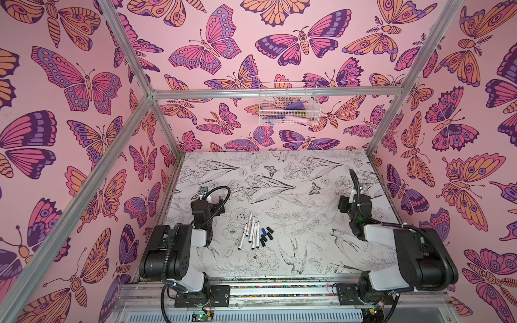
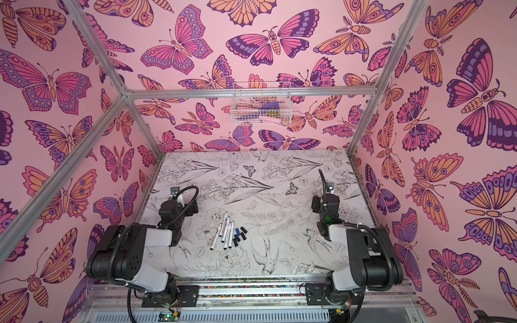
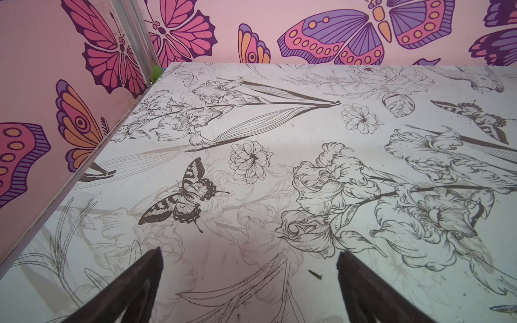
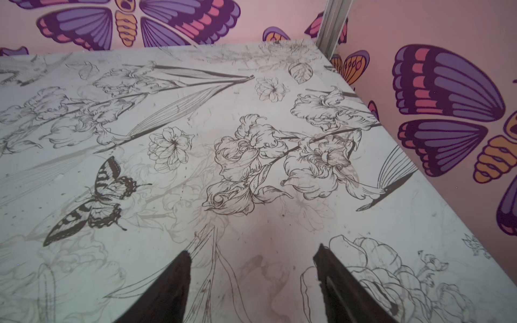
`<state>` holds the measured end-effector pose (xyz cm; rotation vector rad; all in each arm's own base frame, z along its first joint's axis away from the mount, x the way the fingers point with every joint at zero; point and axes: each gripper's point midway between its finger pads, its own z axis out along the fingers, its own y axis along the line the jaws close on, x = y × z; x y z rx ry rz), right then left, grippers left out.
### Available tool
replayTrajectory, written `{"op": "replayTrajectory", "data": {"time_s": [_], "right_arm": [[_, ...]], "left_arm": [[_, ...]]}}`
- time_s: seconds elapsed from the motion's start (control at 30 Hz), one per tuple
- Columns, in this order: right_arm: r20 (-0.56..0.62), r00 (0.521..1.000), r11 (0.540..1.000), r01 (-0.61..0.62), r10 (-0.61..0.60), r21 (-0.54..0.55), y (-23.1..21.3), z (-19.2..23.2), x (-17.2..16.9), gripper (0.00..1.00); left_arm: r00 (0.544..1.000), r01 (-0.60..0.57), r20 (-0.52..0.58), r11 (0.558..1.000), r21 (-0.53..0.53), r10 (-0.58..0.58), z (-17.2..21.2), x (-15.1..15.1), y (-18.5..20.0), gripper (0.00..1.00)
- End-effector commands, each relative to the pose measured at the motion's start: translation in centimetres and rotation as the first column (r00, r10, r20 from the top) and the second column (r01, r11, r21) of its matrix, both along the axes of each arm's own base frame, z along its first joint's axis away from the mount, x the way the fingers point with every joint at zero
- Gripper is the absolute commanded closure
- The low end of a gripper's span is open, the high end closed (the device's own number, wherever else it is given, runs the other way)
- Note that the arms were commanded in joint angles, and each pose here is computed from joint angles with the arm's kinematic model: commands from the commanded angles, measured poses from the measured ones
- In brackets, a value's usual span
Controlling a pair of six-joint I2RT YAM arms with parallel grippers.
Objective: Insert the pens into the pen caps
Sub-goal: 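Grasp a white marker with the left gripper while the right arm lifts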
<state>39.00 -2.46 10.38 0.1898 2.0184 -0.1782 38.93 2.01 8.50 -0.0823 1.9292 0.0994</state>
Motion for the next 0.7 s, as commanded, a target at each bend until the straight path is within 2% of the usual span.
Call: {"op": "replayTrajectory", "data": {"time_s": [0.0,0.1,0.17,0.2,0.23,0.27,0.33,0.4,0.47,0.53,0.67], "right_arm": [[-0.015,0.996,0.996,0.085,-0.085,0.016,-0.9,5.1,0.8,0.36],[0.025,0.989,0.983,0.144,-0.148,0.115,-1.1,6.6,0.7,0.36],[0.013,0.984,0.959,0.168,-0.176,0.226,-0.5,6.5,0.5,0.36],[-0.002,0.987,0.952,0.155,-0.16,0.265,0.1,6.2,0.6,0.36],[-0.017,0.991,0.946,0.132,-0.133,0.296,1.1,6.0,0.8,0.37],[-0.04,0.994,0.944,0.113,-0.106,0.309,2.3,5.7,0.8,0.37],[-0.075,0.996,0.946,0.078,-0.058,0.316,4.2,5.3,0.6,0.37],[-0.094,0.996,0.953,0.039,-0.011,0.301,5.4,4.8,0.4,0.37],[-0.108,0.994,0.958,0.038,-0.008,0.284,5.4,4.3,0.3,0.37],[-0.105,0.994,0.965,0.05,-0.024,0.257,5.0,4.2,0.3,0.37],[-0.094,0.995,0.98,0.052,-0.034,0.194,4.3,4.9,0.3,0.35]], "left_arm": [[1.0,0.012,0.017,1.0,0.003,-0.012,0.5,0.2,-0.2,0.01],[1.0,0.025,0.014,1.0,0.002,-0.025,0.4,0.3,-0.4,0.01],[0.991,0.133,-0.003,0.991,0.008,-0.133,0.5,0.5,-2.1,0.01],[0.99,0.142,-0.017,0.99,0.006,-0.142,0.7,0.6,-2.3,0.01],[0.99,0.132,-0.047,0.991,0.003,-0.132,1.0,0.7,-2.2,0.01],[0.985,0.086,-0.146,0.996,-0.028,-0.089,1.1,0.8,-1.6,0.01],[0.96,-0.032,-0.281,0.995,-0.095,0.004,2.6,1.2,-0.5,0.01],[0.961,-0.084,-0.271,0.991,-0.103,0.054,3.9,1.6,-0.3,0.01],[0.964,-0.139,-0.247,0.977,-0.16,0.097,4.5,1.2,-0.6,0.01],[0.944,-0.219,-0.293,0.954,-0.206,0.154,4.3,-0.3,-0.8,0.01],[0.939,-0.138,-0.341,0.953,-0.269,0.04,4.0,-4.3,-6.3,0.01]]}}
